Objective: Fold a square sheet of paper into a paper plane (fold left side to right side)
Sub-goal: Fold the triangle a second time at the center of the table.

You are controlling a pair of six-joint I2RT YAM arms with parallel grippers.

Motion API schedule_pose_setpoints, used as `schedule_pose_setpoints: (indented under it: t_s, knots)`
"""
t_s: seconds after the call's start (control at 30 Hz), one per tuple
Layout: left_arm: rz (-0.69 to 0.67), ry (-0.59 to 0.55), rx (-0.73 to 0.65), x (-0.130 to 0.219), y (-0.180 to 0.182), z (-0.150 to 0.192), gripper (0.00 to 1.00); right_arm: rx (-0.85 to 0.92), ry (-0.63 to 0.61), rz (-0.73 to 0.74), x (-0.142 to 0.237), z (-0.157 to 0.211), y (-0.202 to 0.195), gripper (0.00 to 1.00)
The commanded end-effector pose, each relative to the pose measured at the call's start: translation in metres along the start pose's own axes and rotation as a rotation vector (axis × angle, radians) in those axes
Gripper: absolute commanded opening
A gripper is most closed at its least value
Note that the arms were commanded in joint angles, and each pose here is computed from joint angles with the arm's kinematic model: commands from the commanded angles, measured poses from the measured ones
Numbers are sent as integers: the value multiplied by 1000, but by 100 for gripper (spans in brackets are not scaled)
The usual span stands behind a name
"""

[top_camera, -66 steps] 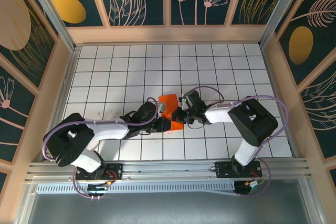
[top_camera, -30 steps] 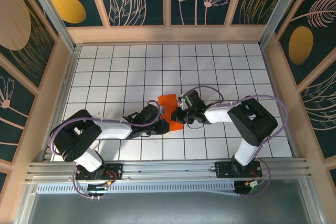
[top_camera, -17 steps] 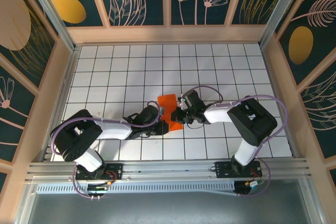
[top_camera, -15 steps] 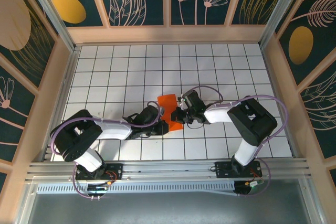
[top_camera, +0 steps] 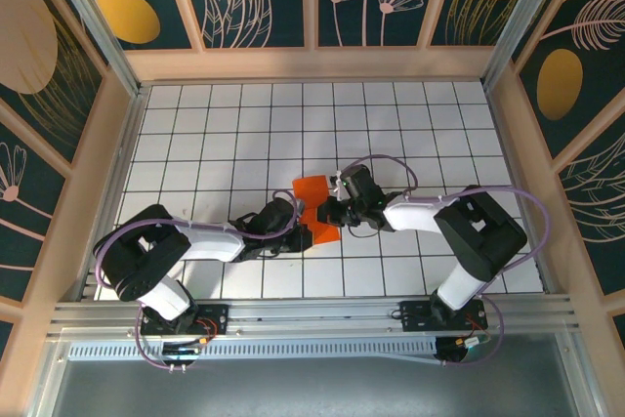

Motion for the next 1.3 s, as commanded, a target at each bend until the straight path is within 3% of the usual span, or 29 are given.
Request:
schedule_pose_setpoints:
  t_s: [0.0,0.5,1.27]
  knots:
    - [-75,11,-9,-2,20,8,2,39,-9,-17,-4,4,3,0]
    - [-94,17,-3,-4,24,9,2,35,38,92,-21,7,-18,0]
    - [-103,22,-2,-4,29,12,1,-19,-11,183,5,-25,-65,0]
Point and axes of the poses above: each hand's point on the last joint's axis, 136 mm out from that joint toward the fingers, its own x axis back along the fingers, its own y axis along the line the jaws close on, z = x × y, the point moved 5 cm from there along x, back along the fingers, and after that the axes turned 14 degrees about x, right-handed, at the moved point
